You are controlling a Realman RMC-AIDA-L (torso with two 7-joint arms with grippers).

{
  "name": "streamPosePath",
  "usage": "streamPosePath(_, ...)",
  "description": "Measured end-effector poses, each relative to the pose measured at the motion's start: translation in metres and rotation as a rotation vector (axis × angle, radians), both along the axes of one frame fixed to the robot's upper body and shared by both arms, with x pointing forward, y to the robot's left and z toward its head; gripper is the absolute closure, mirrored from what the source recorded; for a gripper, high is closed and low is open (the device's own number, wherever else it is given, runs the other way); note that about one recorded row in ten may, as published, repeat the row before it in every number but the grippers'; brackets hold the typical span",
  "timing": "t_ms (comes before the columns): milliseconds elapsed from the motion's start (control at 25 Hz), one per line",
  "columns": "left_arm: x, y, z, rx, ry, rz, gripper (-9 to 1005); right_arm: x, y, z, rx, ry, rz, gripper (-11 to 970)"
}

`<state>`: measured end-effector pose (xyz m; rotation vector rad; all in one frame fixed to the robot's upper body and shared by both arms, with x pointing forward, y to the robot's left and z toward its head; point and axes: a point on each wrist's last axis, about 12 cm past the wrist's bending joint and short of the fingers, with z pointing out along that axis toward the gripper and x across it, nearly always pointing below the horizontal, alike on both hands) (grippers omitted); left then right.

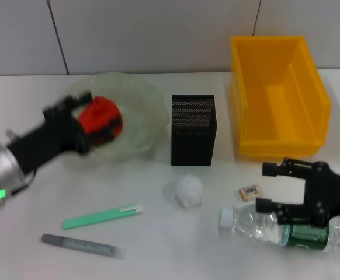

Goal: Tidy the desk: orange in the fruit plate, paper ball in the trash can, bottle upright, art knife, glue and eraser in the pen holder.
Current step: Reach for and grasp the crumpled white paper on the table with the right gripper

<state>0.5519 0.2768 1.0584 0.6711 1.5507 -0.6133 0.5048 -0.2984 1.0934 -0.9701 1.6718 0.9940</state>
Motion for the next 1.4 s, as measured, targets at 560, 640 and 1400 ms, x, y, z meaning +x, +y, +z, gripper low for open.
streamPosePath(560, -0.054, -0.006, -0.028, 0.046, 0.054, -0.183, 154, 0.045, 0.031, 0.091, -0.462, 0.307, 0.037, 190)
streamPosePath(640, -0.055, -0.006, -0.028, 0.047, 0.056, -0.183, 154, 0.045, 0.042, 0.096, -0.488, 0.312, 0.042, 191)
streamPosePath(1400, -0.076, -0.002, -0.04, 0.08, 0.104, -0.23, 157, 0.064, 0.102, 0.052, -0.486, 0.368, -0.098, 198)
